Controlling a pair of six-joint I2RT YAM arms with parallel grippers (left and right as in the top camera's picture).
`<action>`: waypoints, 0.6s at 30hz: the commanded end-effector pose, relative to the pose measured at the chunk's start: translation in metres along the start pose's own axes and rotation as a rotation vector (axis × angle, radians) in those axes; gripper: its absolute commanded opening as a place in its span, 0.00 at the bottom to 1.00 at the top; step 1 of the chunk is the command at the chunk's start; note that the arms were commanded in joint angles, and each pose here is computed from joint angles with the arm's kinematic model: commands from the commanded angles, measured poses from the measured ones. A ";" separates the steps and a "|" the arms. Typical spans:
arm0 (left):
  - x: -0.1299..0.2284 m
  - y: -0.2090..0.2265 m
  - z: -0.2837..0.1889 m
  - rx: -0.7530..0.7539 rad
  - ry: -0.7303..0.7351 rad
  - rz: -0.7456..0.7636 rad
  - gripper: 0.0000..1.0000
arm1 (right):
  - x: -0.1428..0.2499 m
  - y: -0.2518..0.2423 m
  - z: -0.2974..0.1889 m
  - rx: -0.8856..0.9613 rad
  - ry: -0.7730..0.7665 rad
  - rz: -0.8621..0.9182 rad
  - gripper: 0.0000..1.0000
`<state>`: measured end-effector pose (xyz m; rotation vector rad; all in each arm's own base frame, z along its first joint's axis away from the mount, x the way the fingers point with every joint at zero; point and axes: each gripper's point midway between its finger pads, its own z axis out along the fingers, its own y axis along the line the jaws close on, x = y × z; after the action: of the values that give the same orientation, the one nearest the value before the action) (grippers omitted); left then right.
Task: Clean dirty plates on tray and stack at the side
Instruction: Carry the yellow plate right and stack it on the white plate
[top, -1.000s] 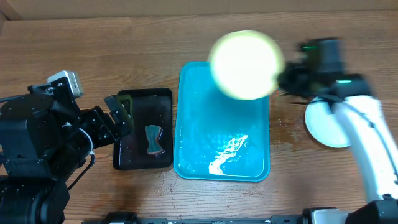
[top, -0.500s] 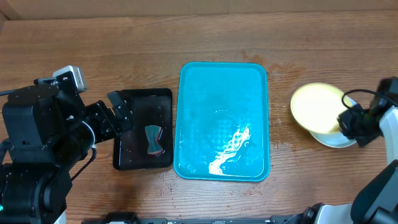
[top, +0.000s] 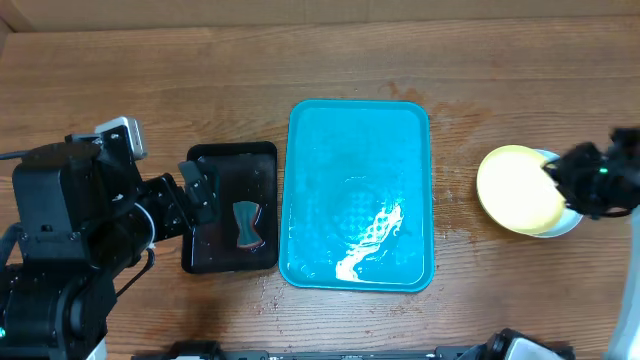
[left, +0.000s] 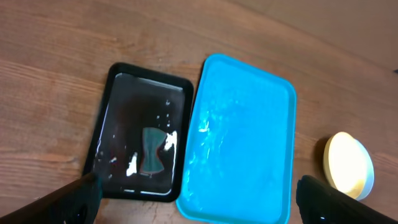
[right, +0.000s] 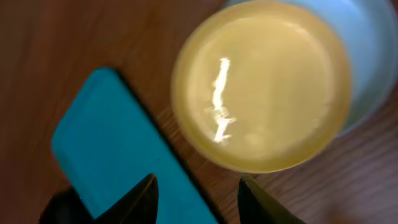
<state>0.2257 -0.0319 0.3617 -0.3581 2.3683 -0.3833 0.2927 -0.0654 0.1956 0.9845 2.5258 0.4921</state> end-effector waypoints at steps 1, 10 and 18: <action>-0.002 -0.001 -0.004 0.007 -0.008 0.024 1.00 | 0.034 0.057 -0.022 -0.115 -0.017 -0.288 0.30; -0.001 -0.001 -0.004 0.007 -0.007 0.023 1.00 | 0.060 0.041 0.074 0.147 0.061 -0.309 0.04; -0.002 -0.001 -0.004 0.006 -0.006 0.023 1.00 | 0.049 0.001 0.138 0.248 0.175 -0.221 0.04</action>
<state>0.2242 -0.0319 0.3603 -0.3599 2.3766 -0.3821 0.3241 0.0100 0.0788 0.6779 2.8531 0.2601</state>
